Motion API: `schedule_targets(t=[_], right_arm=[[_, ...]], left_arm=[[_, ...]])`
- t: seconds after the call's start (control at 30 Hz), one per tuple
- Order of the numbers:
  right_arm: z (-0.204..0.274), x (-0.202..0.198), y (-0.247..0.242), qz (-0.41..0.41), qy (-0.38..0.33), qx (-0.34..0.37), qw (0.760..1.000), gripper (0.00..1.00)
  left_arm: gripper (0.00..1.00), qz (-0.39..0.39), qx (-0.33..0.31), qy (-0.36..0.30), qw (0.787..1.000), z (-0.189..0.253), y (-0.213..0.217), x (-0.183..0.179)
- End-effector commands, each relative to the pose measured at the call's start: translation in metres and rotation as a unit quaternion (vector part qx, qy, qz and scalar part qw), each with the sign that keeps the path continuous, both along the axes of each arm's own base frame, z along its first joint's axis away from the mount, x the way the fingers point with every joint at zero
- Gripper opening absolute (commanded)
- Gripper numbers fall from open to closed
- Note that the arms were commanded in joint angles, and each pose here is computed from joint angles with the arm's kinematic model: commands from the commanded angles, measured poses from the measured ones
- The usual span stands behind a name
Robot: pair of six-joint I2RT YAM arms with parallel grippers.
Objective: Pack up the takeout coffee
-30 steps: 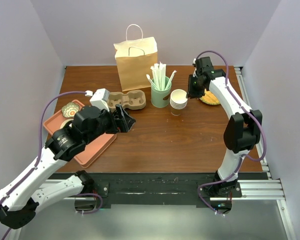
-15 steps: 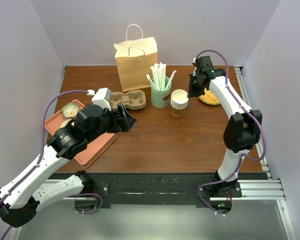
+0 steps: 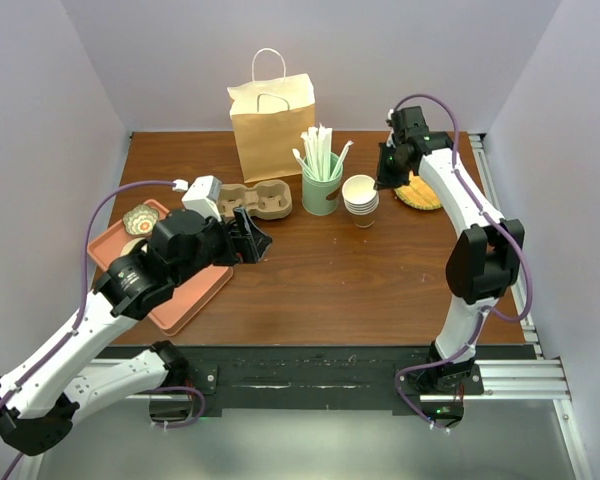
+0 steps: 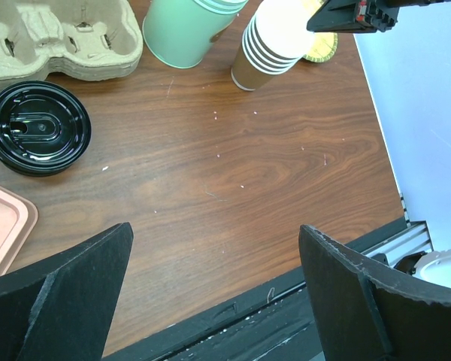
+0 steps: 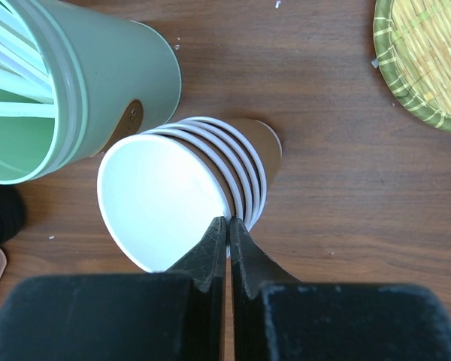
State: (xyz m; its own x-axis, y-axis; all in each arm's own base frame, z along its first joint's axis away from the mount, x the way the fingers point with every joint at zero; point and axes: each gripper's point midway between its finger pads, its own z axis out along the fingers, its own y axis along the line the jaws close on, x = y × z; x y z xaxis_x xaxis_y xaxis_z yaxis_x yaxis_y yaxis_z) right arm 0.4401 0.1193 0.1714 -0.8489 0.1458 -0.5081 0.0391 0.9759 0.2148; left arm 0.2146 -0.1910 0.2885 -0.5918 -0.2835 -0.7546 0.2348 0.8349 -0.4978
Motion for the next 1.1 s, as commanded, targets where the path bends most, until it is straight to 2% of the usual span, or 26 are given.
schedule_targets(t=[0.0,0.2,0.47,0.8,1.0,1.03,1.07], right_arm=[[0.034,0.001,0.003,-0.014,-0.052,0.027,0.998,0.00],[0.033,-0.006,0.007,-0.030,-0.070,0.095,0.993,0.00],[0.030,-0.016,0.012,-0.045,-0.057,0.180,0.981,0.00],[0.040,-0.016,0.010,-0.048,-0.062,0.234,0.969,0.00],[0.042,-0.018,0.001,-0.065,-0.050,0.216,0.973,0.00],[0.037,-0.019,0.000,-0.066,-0.046,0.212,0.974,0.05],[0.033,-0.019,-0.001,-0.070,-0.043,0.210,0.974,0.06]], left_arm=[[0.97,0.006,-0.018,-0.027,0.999,0.019,0.002,0.003],[0.97,0.003,-0.017,-0.022,1.000,0.016,0.002,0.000],[0.97,-0.002,-0.018,-0.020,1.000,0.015,-0.001,0.002],[0.97,-0.009,-0.019,-0.016,1.000,0.011,-0.008,0.004],[0.97,-0.015,-0.020,-0.013,1.000,0.009,-0.010,0.004],[0.97,-0.014,-0.022,-0.015,1.000,0.010,-0.010,0.004],[0.97,-0.015,-0.022,-0.014,1.000,0.010,-0.010,0.004]])
